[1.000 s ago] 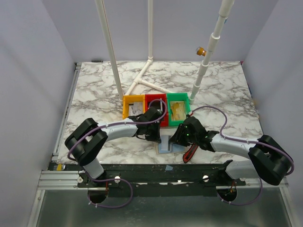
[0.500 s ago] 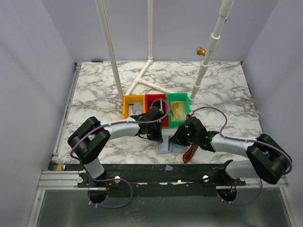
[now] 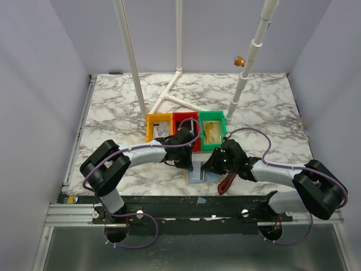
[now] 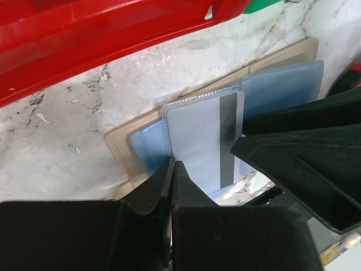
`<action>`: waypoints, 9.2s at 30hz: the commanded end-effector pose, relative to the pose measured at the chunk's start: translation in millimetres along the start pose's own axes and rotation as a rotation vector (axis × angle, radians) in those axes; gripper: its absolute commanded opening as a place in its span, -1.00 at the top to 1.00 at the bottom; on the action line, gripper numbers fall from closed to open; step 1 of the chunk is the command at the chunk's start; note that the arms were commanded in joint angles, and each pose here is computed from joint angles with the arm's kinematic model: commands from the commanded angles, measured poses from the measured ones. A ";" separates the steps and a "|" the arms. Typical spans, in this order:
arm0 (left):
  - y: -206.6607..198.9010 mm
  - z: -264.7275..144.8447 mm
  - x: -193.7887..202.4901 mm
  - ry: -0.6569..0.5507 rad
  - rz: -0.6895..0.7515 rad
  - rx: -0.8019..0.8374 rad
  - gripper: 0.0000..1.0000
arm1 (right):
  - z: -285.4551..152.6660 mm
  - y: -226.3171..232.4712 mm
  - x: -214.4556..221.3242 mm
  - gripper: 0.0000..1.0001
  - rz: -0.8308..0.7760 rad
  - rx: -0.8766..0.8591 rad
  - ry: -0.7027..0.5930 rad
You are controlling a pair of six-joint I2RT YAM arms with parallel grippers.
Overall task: Take the credit cards out of the card holder
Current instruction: Remove the credit card from the card holder, then place the credit card in the storage box.
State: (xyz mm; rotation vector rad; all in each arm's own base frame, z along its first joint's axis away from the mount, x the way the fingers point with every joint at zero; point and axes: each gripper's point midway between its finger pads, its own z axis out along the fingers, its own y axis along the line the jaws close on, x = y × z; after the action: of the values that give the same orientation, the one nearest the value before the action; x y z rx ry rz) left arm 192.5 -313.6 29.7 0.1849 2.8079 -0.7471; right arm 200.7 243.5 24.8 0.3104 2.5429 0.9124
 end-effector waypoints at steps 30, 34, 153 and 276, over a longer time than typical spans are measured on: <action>-16.4 11.5 6.5 0.028 0.020 0.033 1.00 | -1.6 0.3 9.9 0.60 0.068 -0.095 0.036; -15.7 11.9 8.0 0.030 0.019 0.031 1.00 | -2.8 1.9 7.7 0.64 0.078 -0.116 0.028; 20.0 1.7 5.3 0.006 -0.003 -0.123 1.00 | -47.0 -25.8 -22.2 0.99 0.093 -0.031 -0.072; 101.7 -151.6 -152.7 -0.461 -0.110 -0.409 1.00 | -88.1 79.4 -97.5 -1.00 0.002 -0.161 -0.144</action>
State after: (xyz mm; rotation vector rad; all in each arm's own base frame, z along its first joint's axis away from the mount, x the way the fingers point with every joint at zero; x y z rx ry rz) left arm 316.5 -178.0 157.4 -0.1916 2.4477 -0.3376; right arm 248.9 227.5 165.5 0.3196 2.3311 1.0916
